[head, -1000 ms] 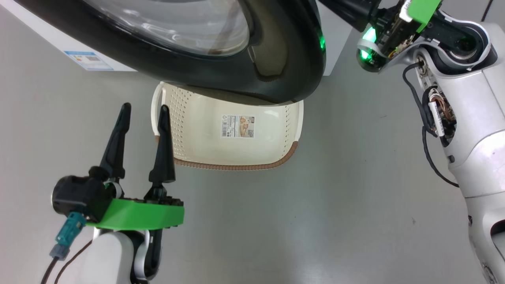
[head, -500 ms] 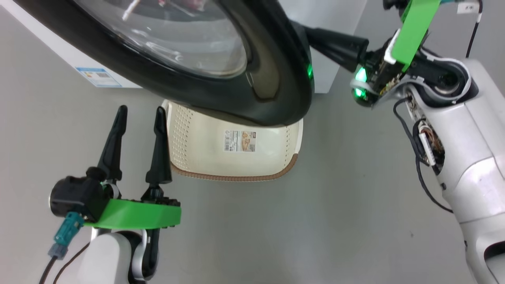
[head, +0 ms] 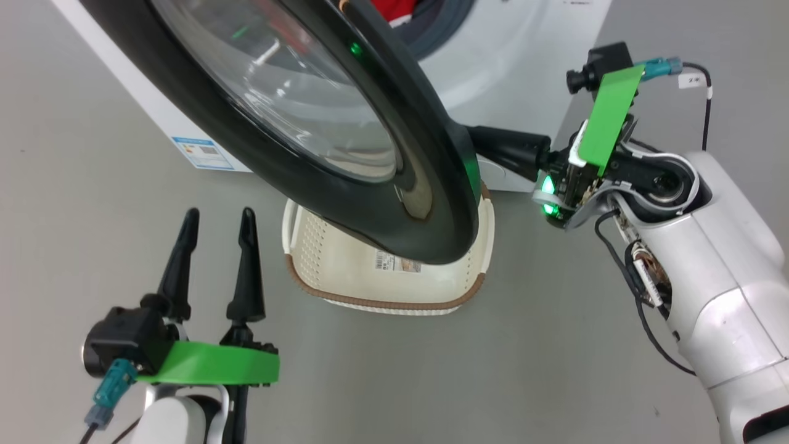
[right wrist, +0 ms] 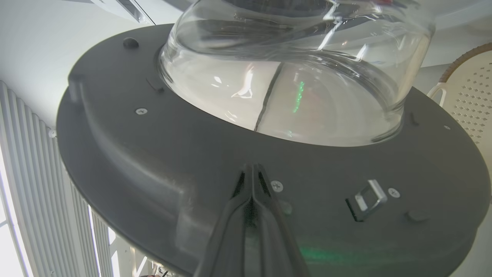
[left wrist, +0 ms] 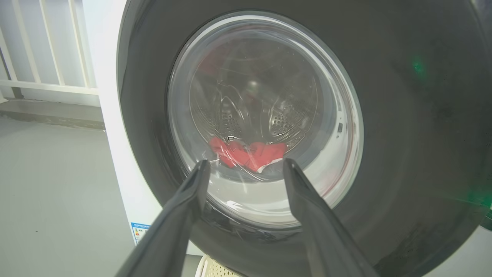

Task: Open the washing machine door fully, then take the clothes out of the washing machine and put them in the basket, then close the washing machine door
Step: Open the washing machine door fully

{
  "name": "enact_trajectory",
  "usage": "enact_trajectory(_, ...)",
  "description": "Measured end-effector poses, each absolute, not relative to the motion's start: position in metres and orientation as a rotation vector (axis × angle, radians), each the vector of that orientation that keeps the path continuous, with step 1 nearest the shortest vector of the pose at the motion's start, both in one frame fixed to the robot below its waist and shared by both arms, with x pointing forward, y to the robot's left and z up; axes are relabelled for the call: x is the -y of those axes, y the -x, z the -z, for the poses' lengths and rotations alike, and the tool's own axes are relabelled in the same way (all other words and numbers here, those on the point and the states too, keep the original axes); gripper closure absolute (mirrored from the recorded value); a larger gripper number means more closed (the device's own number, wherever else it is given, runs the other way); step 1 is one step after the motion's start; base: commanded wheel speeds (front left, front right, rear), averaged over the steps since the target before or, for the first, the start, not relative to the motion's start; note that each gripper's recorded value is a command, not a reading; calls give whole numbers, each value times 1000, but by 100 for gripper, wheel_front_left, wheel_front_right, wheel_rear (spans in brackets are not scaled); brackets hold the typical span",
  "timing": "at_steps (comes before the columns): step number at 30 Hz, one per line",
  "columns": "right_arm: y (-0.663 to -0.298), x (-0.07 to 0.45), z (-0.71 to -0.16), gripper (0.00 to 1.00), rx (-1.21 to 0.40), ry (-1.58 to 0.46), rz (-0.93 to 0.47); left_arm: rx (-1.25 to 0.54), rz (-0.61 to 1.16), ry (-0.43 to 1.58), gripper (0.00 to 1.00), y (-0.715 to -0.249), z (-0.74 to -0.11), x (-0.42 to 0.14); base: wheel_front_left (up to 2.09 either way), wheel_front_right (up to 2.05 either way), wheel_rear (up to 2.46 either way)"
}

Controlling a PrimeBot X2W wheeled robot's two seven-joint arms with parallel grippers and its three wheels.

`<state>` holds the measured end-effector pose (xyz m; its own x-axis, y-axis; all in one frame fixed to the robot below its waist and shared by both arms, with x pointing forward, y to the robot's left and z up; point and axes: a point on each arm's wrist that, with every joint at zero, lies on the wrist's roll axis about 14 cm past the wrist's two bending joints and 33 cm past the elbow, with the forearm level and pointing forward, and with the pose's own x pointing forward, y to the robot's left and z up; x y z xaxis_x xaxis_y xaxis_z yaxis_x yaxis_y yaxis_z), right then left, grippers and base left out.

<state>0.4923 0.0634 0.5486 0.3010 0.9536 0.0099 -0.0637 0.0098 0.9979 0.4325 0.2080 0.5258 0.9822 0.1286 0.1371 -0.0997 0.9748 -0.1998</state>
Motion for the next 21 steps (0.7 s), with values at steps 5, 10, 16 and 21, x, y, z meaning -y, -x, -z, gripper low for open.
enact_trajectory(5,-477,-77,-549,100,-970,-1282,-1037,146,-149,187,0,-417,-527,-219,0,0,0)
enact_trajectory(10,-460,-93,-548,100,-1012,-1260,-1065,155,-191,180,0,-402,-532,-231,0,0,0)
enact_trajectory(16,-440,-112,-547,100,-1067,-1225,-1108,148,-237,187,0,-383,-530,-244,0,0,0)
enact_trajectory(21,-424,-128,-549,100,-1111,-1180,-1153,155,-270,196,0,-373,-532,-253,0,0,0)
